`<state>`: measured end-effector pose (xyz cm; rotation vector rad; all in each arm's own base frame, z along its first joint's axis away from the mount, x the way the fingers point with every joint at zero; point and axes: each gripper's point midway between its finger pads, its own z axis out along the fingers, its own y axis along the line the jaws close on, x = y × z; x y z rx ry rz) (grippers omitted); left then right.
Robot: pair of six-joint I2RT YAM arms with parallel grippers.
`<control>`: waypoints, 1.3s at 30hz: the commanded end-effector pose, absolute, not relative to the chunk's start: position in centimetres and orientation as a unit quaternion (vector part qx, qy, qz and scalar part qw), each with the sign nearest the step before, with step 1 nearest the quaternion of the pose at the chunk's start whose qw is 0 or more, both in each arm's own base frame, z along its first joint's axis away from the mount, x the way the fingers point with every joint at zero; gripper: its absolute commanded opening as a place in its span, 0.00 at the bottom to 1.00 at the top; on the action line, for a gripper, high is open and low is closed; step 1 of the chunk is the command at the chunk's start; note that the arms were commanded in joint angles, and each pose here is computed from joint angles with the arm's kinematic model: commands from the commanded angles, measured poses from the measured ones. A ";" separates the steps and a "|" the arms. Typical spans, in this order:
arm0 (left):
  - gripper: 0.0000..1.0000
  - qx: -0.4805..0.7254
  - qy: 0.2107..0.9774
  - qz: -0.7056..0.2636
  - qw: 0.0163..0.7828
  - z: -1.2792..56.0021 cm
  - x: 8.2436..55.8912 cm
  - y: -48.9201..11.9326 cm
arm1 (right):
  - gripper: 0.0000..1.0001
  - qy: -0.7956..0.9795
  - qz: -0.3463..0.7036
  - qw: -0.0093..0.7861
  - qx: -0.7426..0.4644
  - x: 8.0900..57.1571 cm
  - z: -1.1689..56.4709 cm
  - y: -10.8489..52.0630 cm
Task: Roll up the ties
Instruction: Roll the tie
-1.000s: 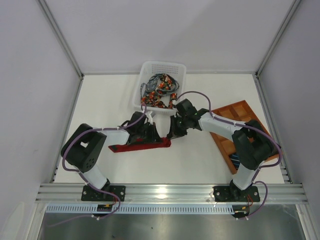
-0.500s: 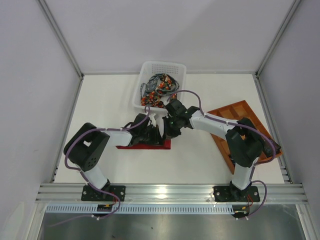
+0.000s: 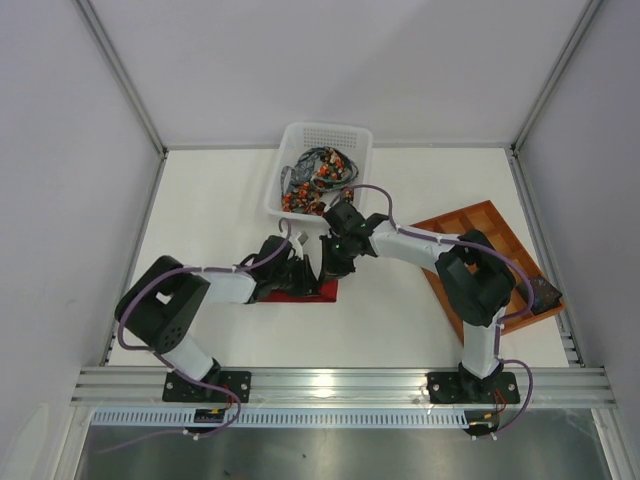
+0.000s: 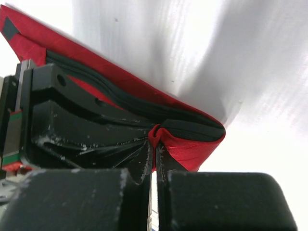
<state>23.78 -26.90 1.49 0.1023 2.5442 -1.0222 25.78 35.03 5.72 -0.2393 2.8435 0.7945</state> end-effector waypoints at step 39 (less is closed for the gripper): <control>0.01 -0.022 0.927 -0.276 0.253 2.5 24.7 -21.6 | 0.17 0.964 0.173 0.122 -0.161 25.5 1.9 37.2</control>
